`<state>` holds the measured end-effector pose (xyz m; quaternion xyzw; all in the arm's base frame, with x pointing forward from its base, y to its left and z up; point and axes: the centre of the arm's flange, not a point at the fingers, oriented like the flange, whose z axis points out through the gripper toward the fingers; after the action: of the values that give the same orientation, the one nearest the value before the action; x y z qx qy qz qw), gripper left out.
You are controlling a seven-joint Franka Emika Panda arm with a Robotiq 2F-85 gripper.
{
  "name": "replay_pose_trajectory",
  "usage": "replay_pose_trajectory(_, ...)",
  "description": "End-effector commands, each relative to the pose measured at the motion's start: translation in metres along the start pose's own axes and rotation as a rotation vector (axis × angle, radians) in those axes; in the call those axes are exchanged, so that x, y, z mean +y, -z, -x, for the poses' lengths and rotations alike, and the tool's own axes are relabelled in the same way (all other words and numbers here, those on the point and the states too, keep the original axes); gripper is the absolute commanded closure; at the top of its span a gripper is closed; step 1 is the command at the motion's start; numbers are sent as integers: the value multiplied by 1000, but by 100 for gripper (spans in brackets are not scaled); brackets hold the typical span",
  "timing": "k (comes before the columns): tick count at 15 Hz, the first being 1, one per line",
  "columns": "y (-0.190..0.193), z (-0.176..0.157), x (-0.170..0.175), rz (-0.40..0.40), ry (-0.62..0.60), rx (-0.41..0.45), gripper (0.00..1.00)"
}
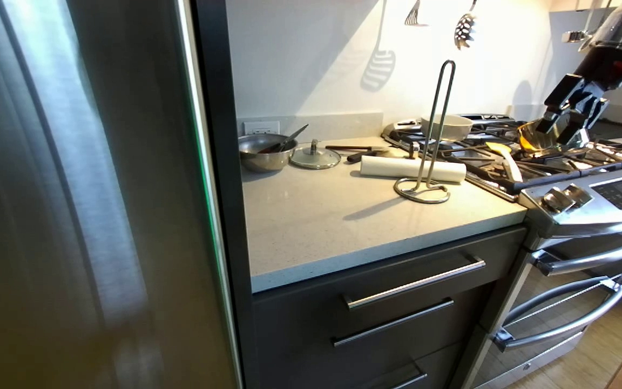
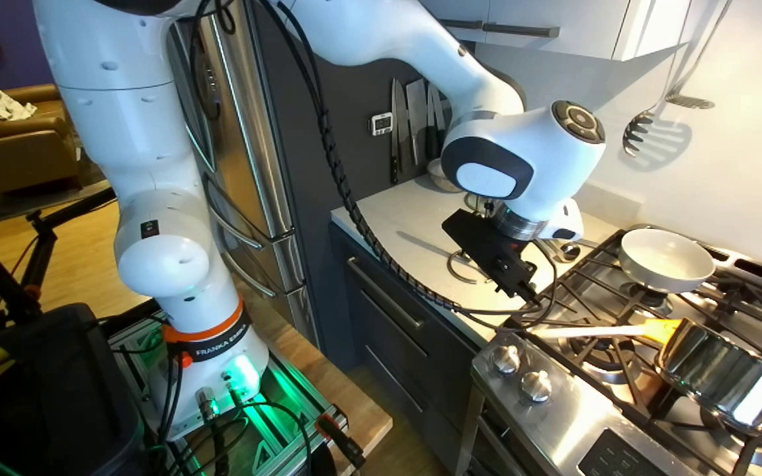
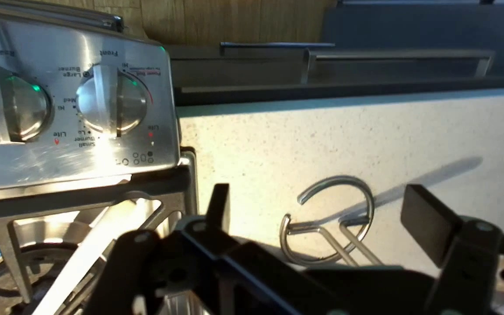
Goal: Put the paper towel roll on the silver stand
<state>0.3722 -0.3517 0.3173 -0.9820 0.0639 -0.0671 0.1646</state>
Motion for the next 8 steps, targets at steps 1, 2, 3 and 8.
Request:
replay_pose_trajectory(1, -15, -24, 42, -98, -163, 56, 0)
replay_pose_trajectory(2, -19, -28, 49, -131, -195, 66, 0)
replay_pose_trajectory(3, -23, -32, 55, -152, -224, 73, 0)
replay_pose_trajectory(8, -46, -62, 68, -216, -310, 52, 0)
